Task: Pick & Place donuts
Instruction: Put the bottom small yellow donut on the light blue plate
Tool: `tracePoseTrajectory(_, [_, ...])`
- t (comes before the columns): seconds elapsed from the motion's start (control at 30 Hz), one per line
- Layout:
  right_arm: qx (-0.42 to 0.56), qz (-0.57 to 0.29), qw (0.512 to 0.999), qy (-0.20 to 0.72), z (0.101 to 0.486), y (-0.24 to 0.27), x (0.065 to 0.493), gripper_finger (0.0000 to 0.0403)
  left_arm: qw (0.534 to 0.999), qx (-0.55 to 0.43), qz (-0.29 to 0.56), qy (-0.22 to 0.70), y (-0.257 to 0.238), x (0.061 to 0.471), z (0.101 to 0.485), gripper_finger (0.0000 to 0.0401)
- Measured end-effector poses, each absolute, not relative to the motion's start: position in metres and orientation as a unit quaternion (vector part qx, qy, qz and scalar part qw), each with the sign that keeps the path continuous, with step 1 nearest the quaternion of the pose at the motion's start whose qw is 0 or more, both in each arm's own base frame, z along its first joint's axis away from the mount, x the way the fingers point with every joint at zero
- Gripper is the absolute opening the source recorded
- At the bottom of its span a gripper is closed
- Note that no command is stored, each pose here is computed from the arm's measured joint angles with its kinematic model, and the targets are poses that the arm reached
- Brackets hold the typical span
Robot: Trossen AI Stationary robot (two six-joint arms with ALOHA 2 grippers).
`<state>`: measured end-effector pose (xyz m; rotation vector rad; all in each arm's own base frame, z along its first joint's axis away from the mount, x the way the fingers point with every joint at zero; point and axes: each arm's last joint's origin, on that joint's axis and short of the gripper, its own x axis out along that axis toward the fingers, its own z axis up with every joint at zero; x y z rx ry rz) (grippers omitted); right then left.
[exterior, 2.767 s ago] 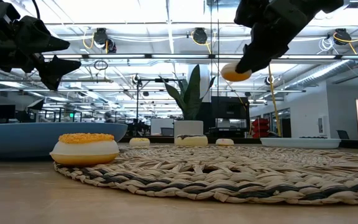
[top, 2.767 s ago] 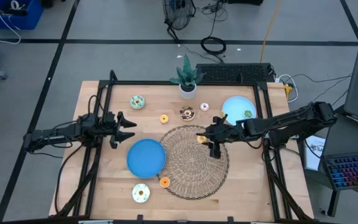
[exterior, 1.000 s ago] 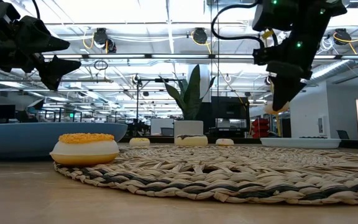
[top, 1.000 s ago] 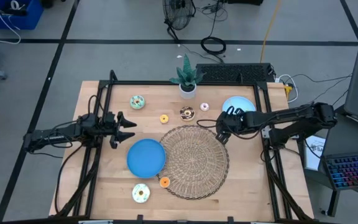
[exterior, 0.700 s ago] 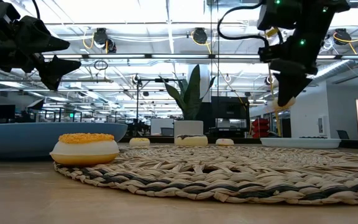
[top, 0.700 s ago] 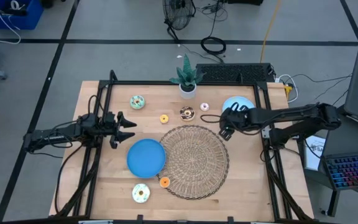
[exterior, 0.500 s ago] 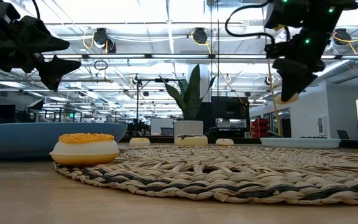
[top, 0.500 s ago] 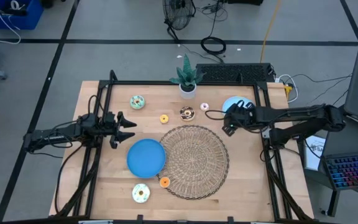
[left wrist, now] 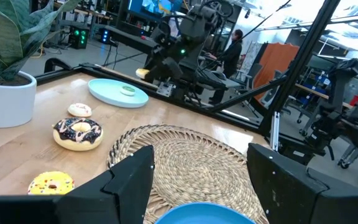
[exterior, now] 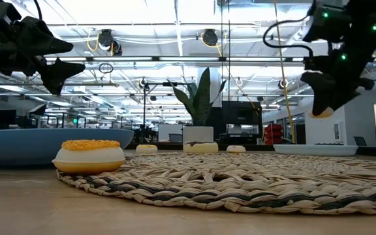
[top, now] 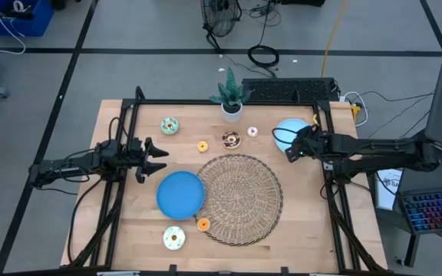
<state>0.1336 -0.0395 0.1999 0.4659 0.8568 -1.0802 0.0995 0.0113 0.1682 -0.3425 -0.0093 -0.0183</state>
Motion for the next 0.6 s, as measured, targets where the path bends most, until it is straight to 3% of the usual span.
tracePoseTrajectory(0.6, [0.255,-0.486,0.754,0.360,0.152,-0.053,0.125,0.0183,0.985,-0.170,-0.009,-0.005,0.011,0.099,0.168,0.0255])
